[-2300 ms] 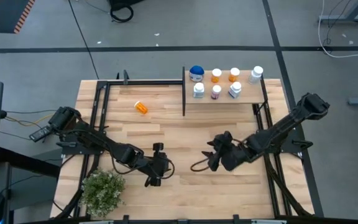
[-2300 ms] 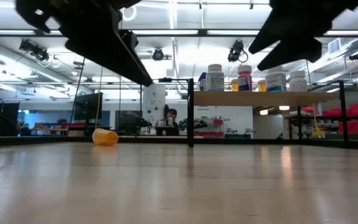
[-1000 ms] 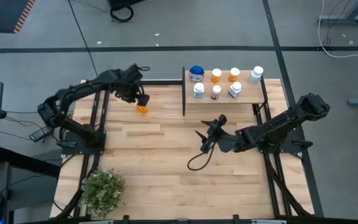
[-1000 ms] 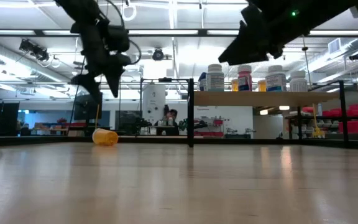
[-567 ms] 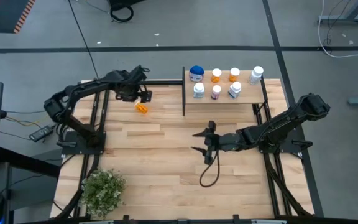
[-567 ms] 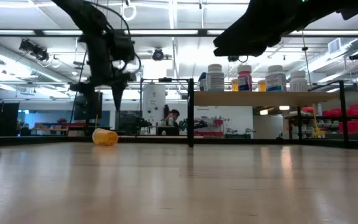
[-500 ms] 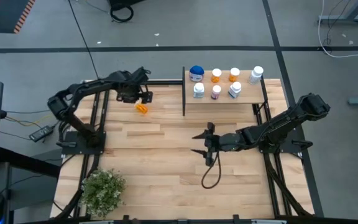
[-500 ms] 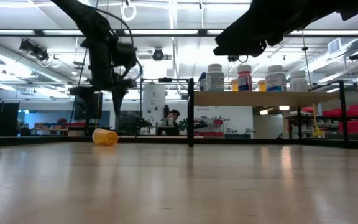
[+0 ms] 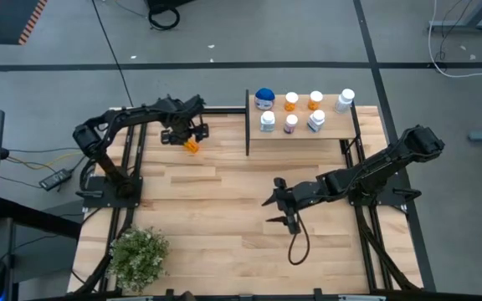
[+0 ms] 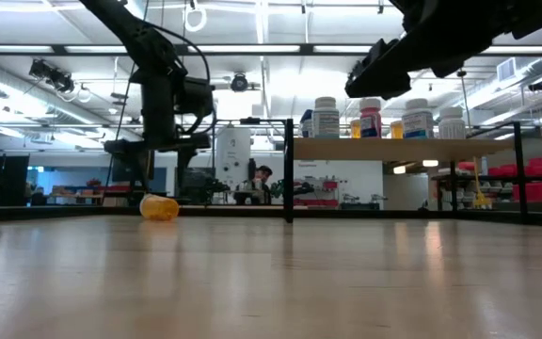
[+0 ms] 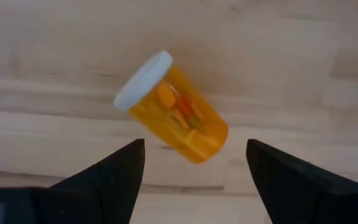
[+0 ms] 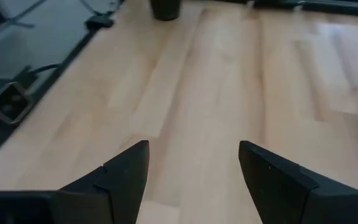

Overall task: Pick and place medicine bottles onto shelf by color
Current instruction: Put the orange pill bottle on the shelf

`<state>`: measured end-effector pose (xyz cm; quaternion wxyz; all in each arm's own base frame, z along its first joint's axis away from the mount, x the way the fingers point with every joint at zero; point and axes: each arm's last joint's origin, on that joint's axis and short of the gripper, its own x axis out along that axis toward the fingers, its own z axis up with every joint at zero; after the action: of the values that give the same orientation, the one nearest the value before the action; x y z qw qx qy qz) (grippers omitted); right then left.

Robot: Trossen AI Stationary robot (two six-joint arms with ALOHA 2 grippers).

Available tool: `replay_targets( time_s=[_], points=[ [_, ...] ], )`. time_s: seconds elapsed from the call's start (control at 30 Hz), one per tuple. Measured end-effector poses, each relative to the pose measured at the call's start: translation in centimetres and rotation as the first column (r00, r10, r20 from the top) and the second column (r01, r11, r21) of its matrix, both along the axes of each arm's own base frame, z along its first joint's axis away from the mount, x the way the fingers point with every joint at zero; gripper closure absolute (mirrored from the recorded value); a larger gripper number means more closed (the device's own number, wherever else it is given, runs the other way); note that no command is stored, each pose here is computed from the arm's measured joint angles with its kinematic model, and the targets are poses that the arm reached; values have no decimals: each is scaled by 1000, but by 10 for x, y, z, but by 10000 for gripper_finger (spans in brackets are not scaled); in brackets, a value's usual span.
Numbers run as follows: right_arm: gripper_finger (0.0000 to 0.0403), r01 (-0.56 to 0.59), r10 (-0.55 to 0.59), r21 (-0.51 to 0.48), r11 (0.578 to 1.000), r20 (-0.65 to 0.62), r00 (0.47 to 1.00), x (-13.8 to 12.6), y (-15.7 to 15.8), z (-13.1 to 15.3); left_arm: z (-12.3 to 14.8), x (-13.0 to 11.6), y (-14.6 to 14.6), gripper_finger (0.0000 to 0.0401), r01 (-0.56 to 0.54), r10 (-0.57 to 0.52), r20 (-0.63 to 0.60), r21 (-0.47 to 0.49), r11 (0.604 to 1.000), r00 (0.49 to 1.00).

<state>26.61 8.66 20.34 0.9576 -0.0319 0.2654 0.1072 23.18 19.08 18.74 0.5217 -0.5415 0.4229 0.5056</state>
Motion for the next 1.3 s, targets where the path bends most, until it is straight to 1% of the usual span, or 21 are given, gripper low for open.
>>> replay_targets(
  time_s=[0.23,0.4,0.5,0.57,0.7,0.77,0.97,1.17,1.3],
  points=[
    [146,-128,131,63,990,-48,990,-3,4,-2,0,-2,1,115,-79,80,-19,9,997,997],
    [146,-187,193,82,979,-67,979,-4,5,-4,1,7,-3,115,-67,66,17,32,997,998],
    [146,-211,218,95,973,-69,974,-5,6,-4,1,11,-4,115,-84,82,34,63,994,996],
    [146,-226,234,106,968,-70,970,-5,6,-4,-2,11,-4,115,-107,106,10,66,992,994],
    [146,-249,259,124,961,-77,963,-6,7,-4,-11,8,-5,115,-127,128,-71,17,992,989],
    [146,-254,266,129,958,-79,961,-6,7,-4,-15,6,-7,115,-126,125,-105,-6,992,987],
    [146,-258,269,131,957,-79,960,-6,7,-4,-23,7,-5,115,-124,121,-139,-11,992,983],
    [146,-259,270,129,957,-78,960,-6,7,-4,-26,5,-5,115,-74,70,-164,-24,997,984],
    [146,-259,270,129,957,-78,960,-6,7,-4,-26,-2,-6,115,-36,21,-217,-64,997,976]
  ],
)
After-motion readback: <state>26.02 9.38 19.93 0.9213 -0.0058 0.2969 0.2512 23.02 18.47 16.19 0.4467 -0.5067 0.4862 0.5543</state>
